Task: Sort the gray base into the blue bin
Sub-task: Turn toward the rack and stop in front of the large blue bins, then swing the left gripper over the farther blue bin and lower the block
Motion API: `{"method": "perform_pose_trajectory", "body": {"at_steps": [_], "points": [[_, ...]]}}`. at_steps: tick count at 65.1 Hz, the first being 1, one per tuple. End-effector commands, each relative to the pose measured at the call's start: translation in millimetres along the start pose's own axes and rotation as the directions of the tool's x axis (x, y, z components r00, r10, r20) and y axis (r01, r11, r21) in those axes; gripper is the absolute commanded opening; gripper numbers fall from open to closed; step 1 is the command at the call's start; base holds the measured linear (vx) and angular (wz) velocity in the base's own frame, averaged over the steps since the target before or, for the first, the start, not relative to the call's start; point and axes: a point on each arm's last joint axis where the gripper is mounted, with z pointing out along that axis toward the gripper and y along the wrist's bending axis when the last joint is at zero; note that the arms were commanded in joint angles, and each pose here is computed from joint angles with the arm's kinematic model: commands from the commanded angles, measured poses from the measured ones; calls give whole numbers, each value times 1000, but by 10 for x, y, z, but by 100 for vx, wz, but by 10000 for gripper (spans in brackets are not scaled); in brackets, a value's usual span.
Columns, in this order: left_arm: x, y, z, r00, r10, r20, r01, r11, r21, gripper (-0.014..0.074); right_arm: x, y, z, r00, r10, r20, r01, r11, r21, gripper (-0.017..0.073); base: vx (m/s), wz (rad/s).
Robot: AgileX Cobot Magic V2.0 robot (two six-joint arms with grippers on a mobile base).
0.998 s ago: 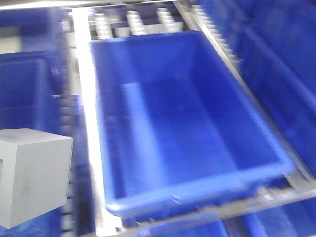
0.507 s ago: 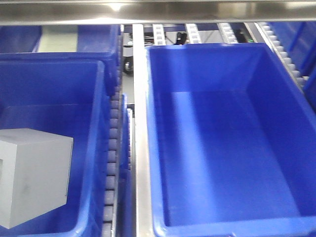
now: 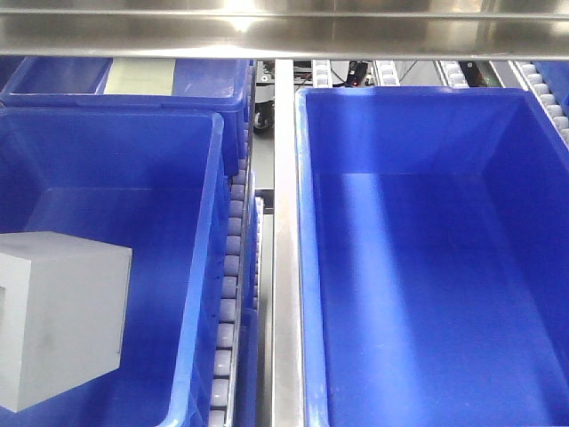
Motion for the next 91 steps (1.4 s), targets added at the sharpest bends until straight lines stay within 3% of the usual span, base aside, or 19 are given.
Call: {"method": "perform_pose_trajectory", "body": {"at_steps": [1,54,62,76,82,91], "points": [[-188,-46,7,992,-16,125,12,1000,26,4,-88,4,-11,996,-13,89,13,1000,-3,-4,0,0],[-203,-48,5,990,-16,142,12,1000,29,4,-88,4,-11,996,-13,89,13,1000,-3,-4,0,0],[-205,-52,7,991,-50,126,46,998,31,4,-88,4,-11,996,-13,89,13,1000,-3,-4,0,0],[-407,-142,154,998,33,58,-35,999,24,4,-88,4,-11,996,-13,89,13,1000,-3,-4,0,0],[-503,-190,314,999,34,19,-34,999,27,4,-88,4,-11,996,-13,89,13,1000,-3,-4,0,0],[-570,-345,598,998,30,-54,-25,994,102,4,-88,4,-11,996,-13,89,13,1000,-3,-4,0,0]]}}
